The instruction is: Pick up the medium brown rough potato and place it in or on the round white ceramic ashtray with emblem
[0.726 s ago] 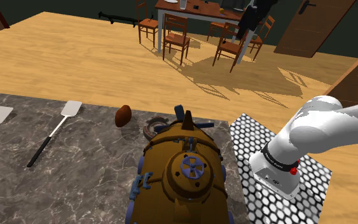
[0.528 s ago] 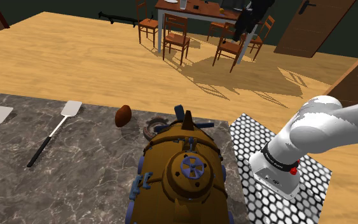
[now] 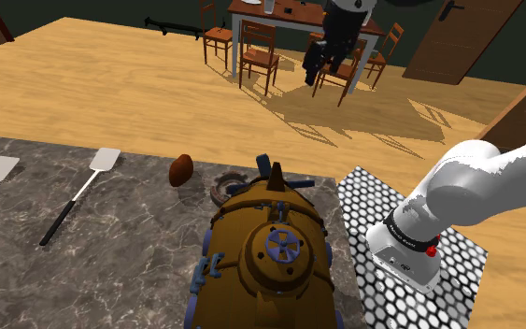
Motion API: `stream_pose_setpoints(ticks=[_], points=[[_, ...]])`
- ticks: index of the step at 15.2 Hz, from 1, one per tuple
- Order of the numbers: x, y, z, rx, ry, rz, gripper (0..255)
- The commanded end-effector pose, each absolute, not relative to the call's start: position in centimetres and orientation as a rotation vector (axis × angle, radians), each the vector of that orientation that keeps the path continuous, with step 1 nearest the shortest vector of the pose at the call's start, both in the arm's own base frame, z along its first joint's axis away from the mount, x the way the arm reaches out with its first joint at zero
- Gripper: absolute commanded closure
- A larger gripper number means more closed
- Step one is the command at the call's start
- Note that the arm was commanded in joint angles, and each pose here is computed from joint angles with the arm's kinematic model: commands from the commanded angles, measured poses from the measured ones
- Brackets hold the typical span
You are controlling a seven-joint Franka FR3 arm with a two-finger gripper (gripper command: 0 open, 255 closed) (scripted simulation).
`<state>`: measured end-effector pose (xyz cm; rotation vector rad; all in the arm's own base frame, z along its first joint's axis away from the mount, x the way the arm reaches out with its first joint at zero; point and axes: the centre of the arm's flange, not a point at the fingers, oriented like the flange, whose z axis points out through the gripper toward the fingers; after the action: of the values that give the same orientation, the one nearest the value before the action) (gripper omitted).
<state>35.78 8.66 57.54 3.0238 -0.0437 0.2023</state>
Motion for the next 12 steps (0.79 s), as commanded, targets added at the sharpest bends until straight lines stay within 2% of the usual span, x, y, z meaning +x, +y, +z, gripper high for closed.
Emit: stream_pose_setpoints(ticks=[1,12], points=[[36.7,11.1,56.4,3.027,-0.074,0.187,0],[42.2,22.8,49.4,3.031,-0.225,0.099,0]])
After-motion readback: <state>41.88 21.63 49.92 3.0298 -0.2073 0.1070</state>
